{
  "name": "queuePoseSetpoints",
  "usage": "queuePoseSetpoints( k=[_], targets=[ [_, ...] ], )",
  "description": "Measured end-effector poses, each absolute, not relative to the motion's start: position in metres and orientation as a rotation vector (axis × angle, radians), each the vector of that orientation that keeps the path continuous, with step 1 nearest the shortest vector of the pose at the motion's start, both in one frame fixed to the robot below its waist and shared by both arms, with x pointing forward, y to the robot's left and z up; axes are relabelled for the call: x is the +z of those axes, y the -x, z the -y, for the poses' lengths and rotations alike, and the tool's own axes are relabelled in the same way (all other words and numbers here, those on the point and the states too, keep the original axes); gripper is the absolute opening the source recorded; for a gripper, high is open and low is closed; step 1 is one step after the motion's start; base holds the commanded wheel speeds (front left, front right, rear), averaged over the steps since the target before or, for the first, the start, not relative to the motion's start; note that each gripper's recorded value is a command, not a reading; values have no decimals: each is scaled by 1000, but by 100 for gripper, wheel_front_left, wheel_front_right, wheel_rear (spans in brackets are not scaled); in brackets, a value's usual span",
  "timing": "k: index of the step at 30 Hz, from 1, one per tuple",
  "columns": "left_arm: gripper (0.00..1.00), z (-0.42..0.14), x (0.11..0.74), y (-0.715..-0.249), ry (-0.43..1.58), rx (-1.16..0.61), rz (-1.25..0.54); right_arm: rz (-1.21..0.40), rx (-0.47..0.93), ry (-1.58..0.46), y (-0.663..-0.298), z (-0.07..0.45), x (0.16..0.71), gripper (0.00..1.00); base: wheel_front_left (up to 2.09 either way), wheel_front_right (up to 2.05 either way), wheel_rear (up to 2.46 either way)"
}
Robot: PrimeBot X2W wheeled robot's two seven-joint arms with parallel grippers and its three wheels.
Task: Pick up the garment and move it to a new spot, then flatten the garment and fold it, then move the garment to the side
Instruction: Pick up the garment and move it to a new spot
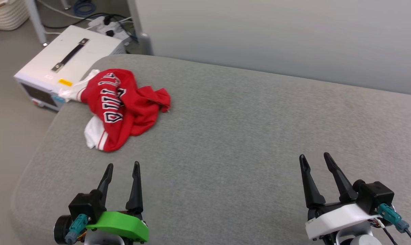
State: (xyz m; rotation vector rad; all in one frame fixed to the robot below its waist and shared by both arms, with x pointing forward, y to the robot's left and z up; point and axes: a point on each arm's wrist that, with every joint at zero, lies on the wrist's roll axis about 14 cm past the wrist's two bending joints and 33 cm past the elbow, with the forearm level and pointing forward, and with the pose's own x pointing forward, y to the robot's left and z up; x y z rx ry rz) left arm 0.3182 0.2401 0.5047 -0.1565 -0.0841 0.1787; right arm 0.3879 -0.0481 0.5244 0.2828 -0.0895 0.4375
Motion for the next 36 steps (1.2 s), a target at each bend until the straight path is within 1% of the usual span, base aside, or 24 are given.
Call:
queuePoseSetpoints(
  k=[7, 18, 29, 33, 36],
  targets=[
    [100, -264, 505, -290, 161, 270, 98, 78, 550, -308, -387, 8, 525, 100, 0, 0, 0],
    [100, -281, 504, -261, 162, 346, 105, 54, 664, -313, -381, -30, 523, 100, 0, 0, 0],
    [100, -287, 502, -258, 159, 372, 98, 40, 679, -318, -382, -36, 519, 100, 0, 0, 0],
    [100, -288, 497, -261, 162, 374, 78, 28, 667, -320, -385, -33, 513, 100, 0, 0, 0],
    [100, -289, 492, -273, 157, 359, 54, 23, 660, -311, -390, -31, 508, 100, 0, 0, 0]
  ],
)
